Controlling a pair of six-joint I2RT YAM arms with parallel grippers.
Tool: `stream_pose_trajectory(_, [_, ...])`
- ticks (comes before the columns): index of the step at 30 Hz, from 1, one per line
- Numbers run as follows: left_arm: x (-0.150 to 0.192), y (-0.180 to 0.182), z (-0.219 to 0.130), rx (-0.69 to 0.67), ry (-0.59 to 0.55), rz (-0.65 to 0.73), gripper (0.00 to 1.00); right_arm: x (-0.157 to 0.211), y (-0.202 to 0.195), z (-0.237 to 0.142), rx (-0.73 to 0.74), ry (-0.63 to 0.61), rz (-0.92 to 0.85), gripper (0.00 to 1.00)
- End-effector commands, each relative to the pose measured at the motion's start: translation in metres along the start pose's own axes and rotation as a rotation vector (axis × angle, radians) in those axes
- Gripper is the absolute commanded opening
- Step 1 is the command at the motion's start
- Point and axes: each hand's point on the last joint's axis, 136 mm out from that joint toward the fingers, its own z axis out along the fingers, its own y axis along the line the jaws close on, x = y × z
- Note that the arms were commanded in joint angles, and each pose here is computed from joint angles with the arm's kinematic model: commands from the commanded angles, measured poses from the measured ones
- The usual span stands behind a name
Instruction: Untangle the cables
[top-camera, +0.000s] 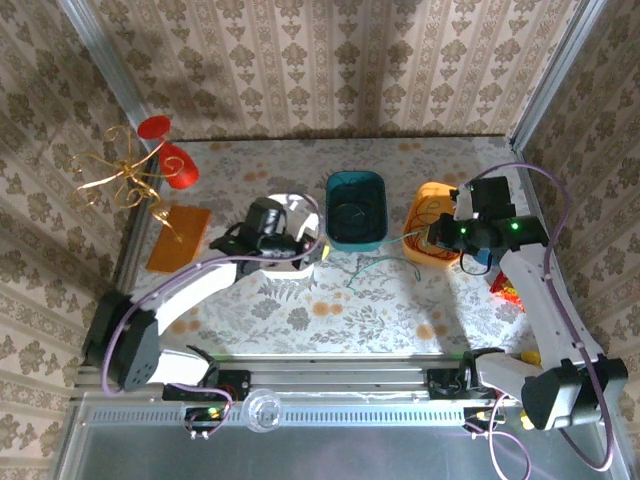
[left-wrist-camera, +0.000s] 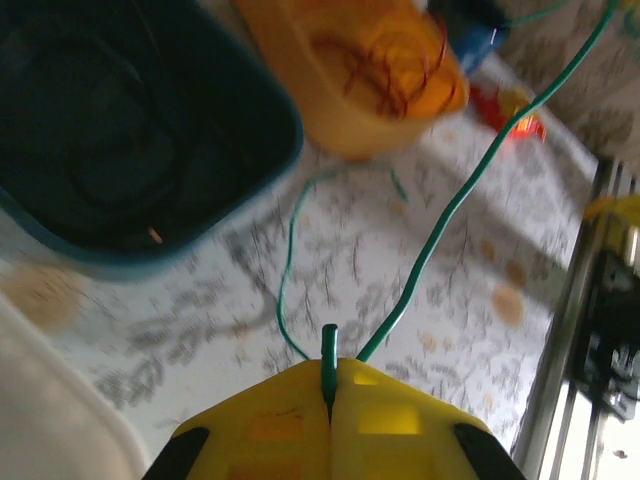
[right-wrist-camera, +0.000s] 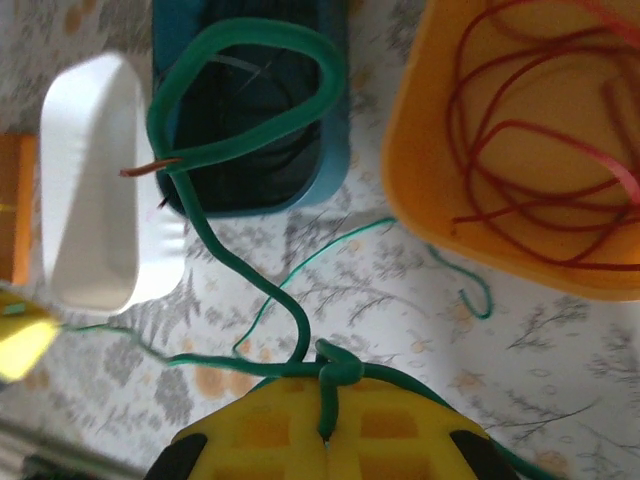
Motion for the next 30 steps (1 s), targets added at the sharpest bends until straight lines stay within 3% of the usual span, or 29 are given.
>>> stream_pose_trajectory(1, [-0.037,0.032,-0.053,-0.16,-0.155,-0.044,0.0,-0.022,-0.036,-0.022,0.2,-0.175,0.059,0.0])
stream_pose_trajectory(8, [-0.132,0.046,-0.175,-0.272,-0.542,-0.043,0.0,-0.024,-0.064,-0.024,0.314,-0.229,0.132,0.0])
stream_pose_trajectory(15, [-0.165,0.032,-0.224,-0.202,-0.698,-0.042,0.0,-0.025,-0.073,-0.016,0.314,-0.233,0.18,0.0])
stream_pose_trajectory(22, [-0.159,0.029,-0.222,-0.198,-0.669,-0.035,0.0,-0.025,-0.058,-0.009,0.22,-0.225,0.16,0.0])
stream_pose_trajectory(30, [-0.113,0.027,-0.211,-0.246,-0.579,-0.071,0.0,-0.022,-0.056,-0.003,0.21,-0.2,0.139,0.0])
